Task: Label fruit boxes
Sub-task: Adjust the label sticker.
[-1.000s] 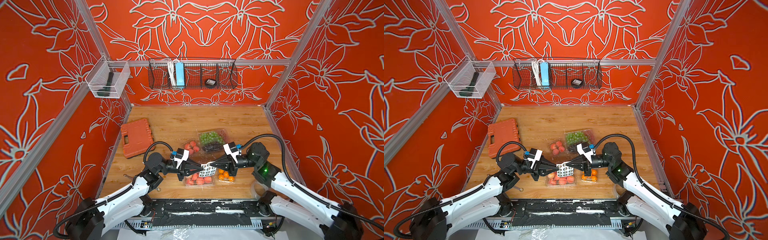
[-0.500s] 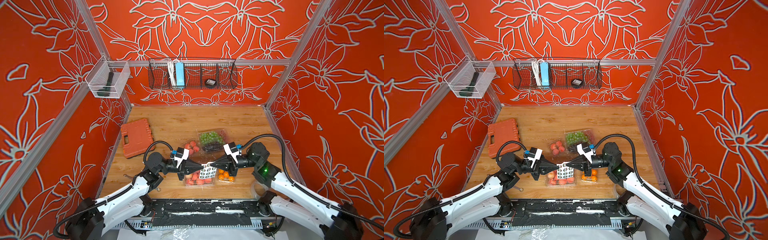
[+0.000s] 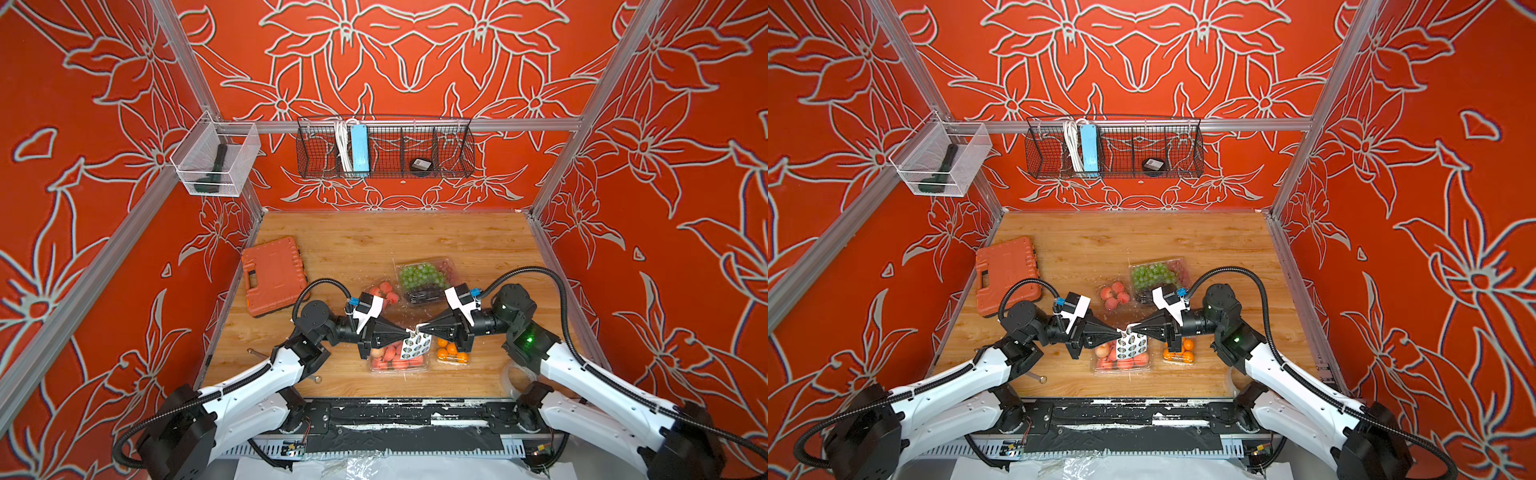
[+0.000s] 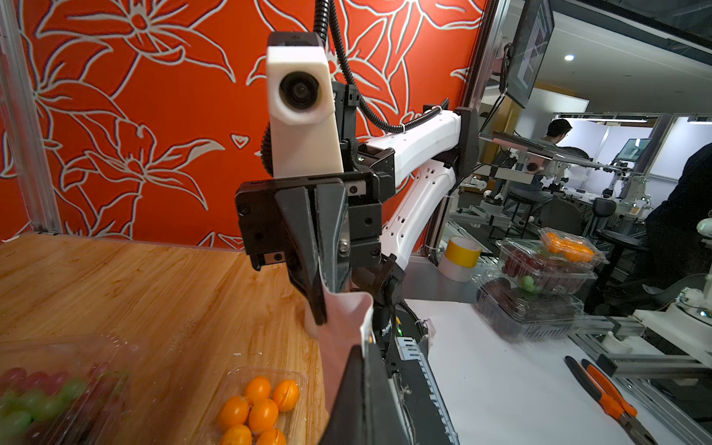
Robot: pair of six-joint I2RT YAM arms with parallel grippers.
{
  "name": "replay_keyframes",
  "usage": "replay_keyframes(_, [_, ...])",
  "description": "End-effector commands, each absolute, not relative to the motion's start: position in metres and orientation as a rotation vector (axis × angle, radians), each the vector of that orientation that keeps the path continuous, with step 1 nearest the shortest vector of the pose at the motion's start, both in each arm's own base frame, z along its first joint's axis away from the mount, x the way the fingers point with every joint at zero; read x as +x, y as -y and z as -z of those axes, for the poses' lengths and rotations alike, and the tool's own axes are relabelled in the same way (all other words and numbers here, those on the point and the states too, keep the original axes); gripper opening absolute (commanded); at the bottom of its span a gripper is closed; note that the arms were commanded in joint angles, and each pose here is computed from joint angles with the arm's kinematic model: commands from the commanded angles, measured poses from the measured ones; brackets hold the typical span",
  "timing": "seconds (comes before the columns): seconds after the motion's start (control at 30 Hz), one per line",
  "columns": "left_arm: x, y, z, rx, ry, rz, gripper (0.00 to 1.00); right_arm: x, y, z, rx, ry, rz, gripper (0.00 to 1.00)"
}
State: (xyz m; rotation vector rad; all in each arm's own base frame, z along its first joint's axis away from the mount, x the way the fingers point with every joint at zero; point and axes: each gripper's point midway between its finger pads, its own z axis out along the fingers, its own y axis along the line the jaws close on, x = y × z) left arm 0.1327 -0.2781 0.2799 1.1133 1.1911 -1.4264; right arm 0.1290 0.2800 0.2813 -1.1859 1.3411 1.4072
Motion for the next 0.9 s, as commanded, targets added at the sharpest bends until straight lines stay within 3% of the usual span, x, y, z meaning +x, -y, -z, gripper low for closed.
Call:
replay_keyframes(0.0, [0.1288, 0.2768, -0.2931, 1.133, -1.128, 1.432, 0.0, 0.1299, -0.2812, -0.2871, -1.193, -1.304, -1.384, 0.0])
replay_keyframes(0.87, [0.1285, 0.2784, -0.2844, 1.143, -1.153, 1.448, 0.0, 0.1359, -0.2835, -0.2821, -1.183, -1.339, -1.372, 0.0])
